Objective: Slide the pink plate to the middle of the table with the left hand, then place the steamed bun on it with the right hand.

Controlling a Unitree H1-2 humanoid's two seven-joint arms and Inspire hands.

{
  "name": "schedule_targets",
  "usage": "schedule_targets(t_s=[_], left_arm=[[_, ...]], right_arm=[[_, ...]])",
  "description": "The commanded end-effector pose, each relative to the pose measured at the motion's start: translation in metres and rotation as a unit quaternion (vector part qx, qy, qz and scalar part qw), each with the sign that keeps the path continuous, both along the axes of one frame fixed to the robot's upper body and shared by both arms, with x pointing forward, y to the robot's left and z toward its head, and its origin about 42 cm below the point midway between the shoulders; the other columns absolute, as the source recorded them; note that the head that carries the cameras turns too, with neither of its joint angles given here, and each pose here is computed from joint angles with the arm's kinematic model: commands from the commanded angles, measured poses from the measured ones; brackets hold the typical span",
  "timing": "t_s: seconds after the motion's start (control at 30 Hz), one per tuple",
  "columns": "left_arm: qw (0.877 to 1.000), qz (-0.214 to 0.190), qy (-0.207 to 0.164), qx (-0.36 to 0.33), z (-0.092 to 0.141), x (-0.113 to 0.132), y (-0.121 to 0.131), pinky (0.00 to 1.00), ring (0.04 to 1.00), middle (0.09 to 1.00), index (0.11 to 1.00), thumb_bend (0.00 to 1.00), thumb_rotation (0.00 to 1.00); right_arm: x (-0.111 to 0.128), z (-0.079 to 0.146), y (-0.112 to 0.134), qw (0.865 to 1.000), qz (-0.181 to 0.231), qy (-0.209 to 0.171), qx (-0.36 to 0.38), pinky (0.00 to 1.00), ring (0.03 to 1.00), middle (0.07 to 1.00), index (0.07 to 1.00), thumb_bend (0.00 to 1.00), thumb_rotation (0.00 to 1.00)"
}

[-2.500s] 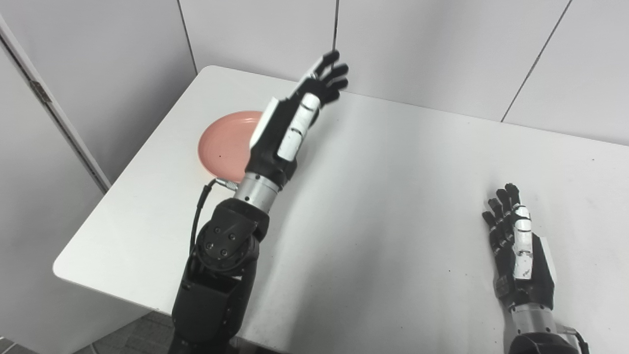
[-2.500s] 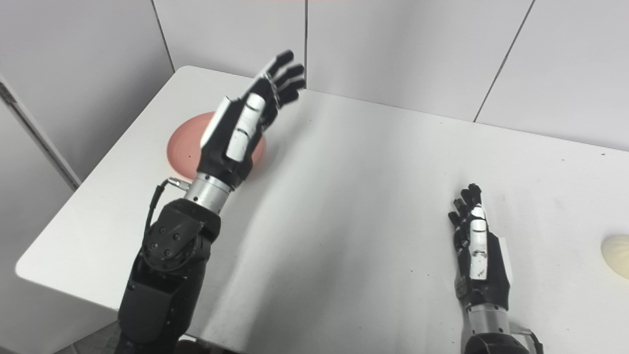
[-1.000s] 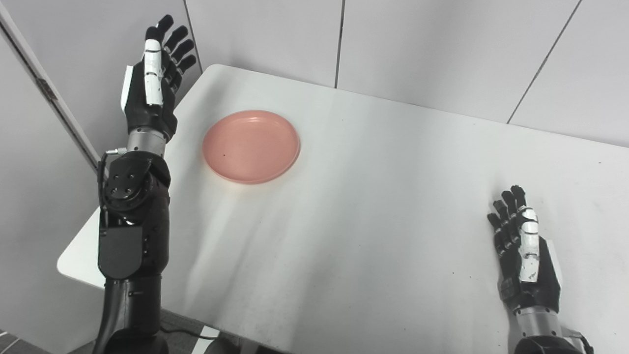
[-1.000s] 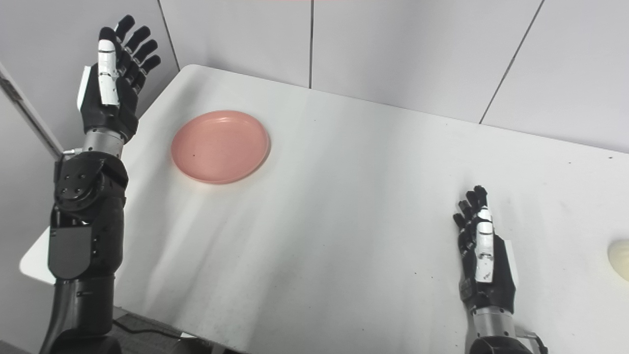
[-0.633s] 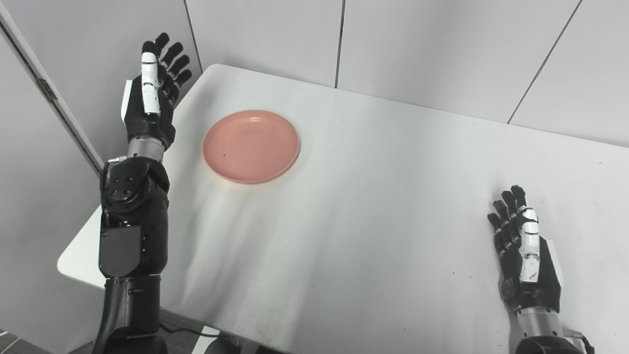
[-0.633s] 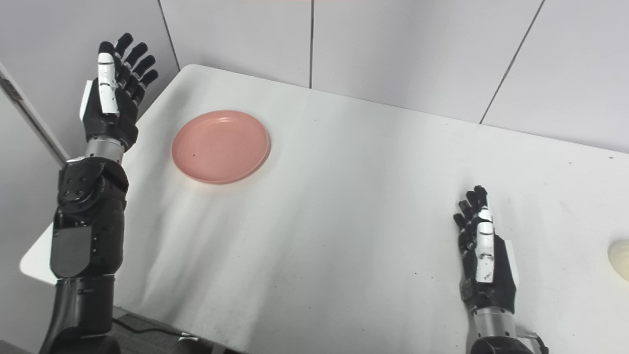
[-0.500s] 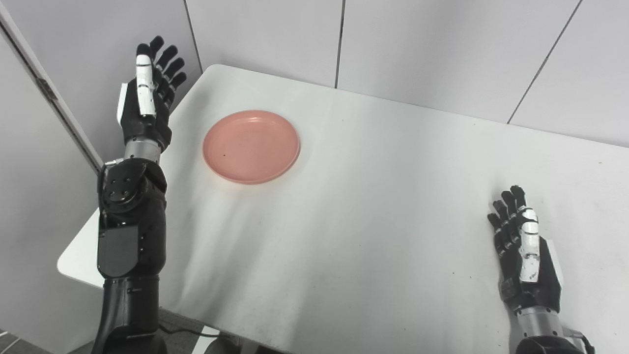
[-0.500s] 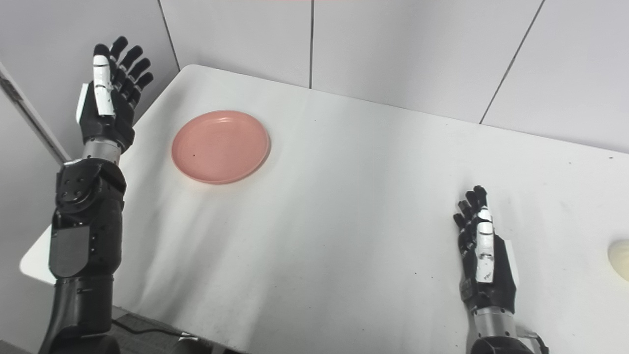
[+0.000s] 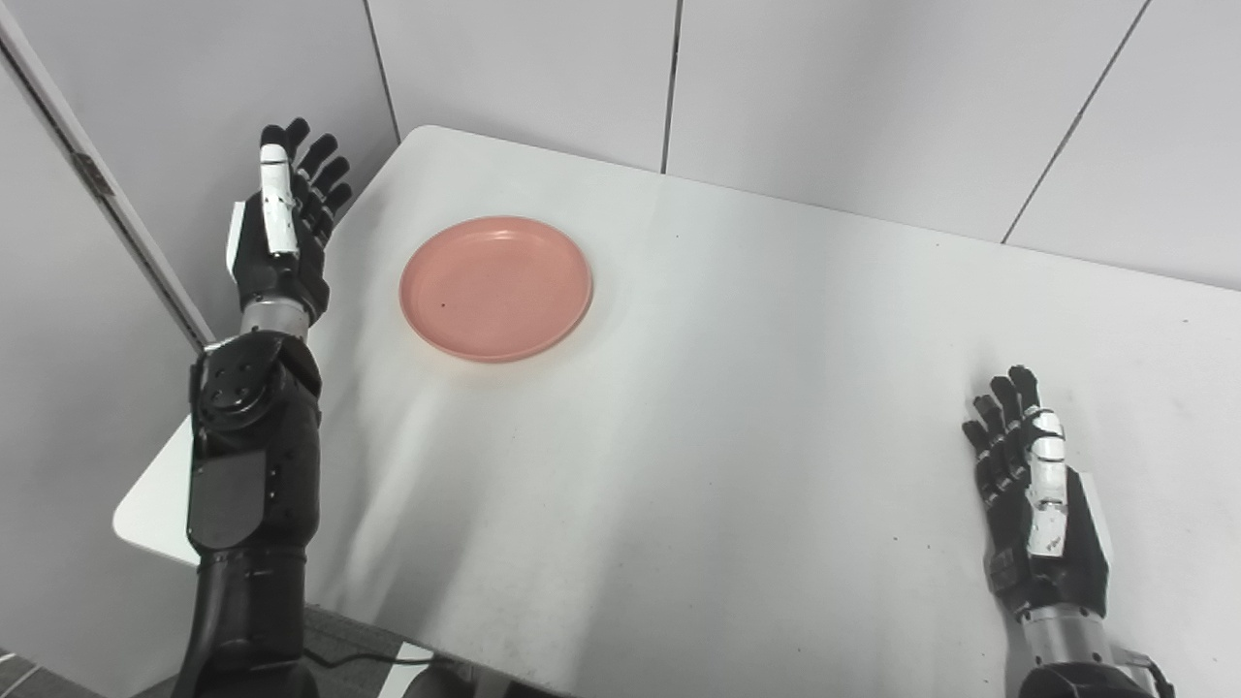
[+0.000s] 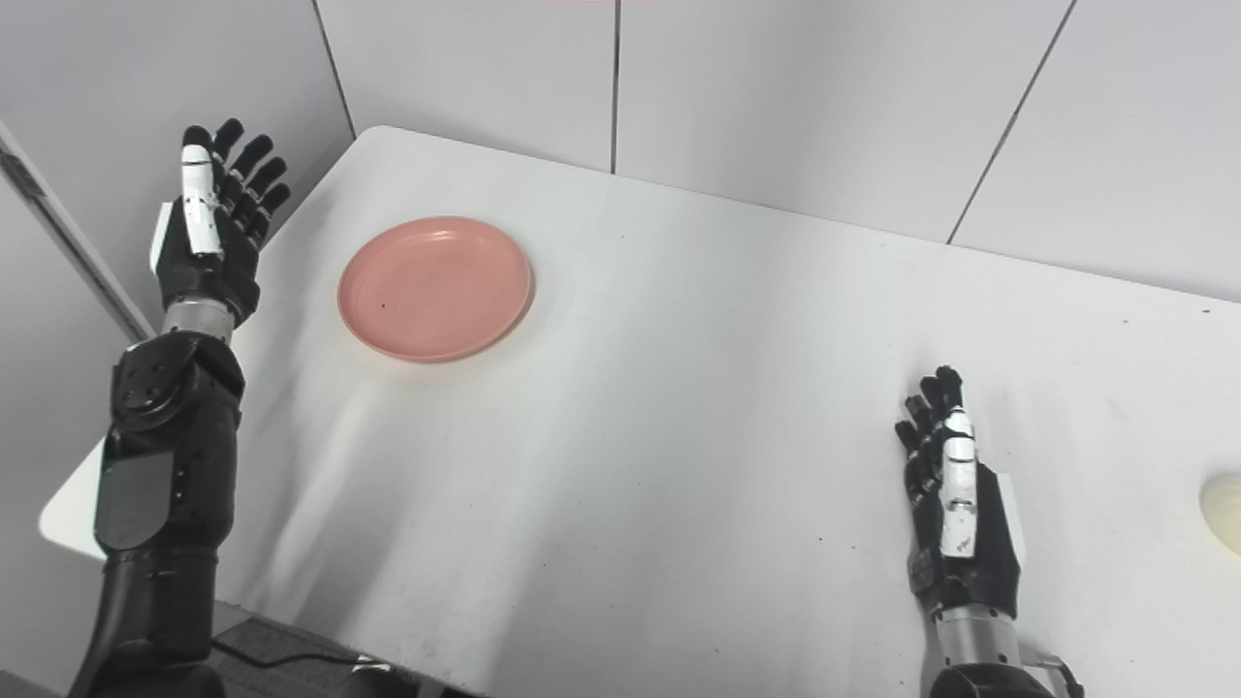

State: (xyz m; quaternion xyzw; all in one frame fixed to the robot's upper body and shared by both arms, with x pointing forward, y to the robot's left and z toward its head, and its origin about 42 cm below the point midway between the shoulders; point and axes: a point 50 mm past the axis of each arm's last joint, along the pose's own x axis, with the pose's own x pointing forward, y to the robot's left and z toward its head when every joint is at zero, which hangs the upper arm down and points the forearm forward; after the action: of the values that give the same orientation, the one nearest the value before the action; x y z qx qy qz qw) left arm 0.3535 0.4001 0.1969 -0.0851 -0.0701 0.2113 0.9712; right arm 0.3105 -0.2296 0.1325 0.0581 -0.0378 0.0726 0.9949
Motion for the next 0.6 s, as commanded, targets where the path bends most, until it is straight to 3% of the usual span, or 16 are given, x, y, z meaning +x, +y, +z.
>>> schedule_targets(t_s=[0.0, 0.57], left_arm=[[0.999, 0.005, -0.029, 0.021, 0.015, 0.004, 0.006, 0.91, 0.888, 0.892, 0.906, 0.49, 1.00], [0.999, -0.017, 0.000, -0.031, -0.013, 0.010, -0.002, 0.92, 0.892, 0.902, 0.903, 0.50, 1.00]], right_arm=[[0.001, 0.002, -0.001, 1.000, -0.003, 0.006, 0.002, 1.00, 1.000, 1.000, 1.000, 0.20, 1.00], [-0.001, 0.005, -0.001, 1.000, -0.005, 0.005, -0.005, 1.00, 1.000, 1.000, 1.000, 0.21, 1.00]])
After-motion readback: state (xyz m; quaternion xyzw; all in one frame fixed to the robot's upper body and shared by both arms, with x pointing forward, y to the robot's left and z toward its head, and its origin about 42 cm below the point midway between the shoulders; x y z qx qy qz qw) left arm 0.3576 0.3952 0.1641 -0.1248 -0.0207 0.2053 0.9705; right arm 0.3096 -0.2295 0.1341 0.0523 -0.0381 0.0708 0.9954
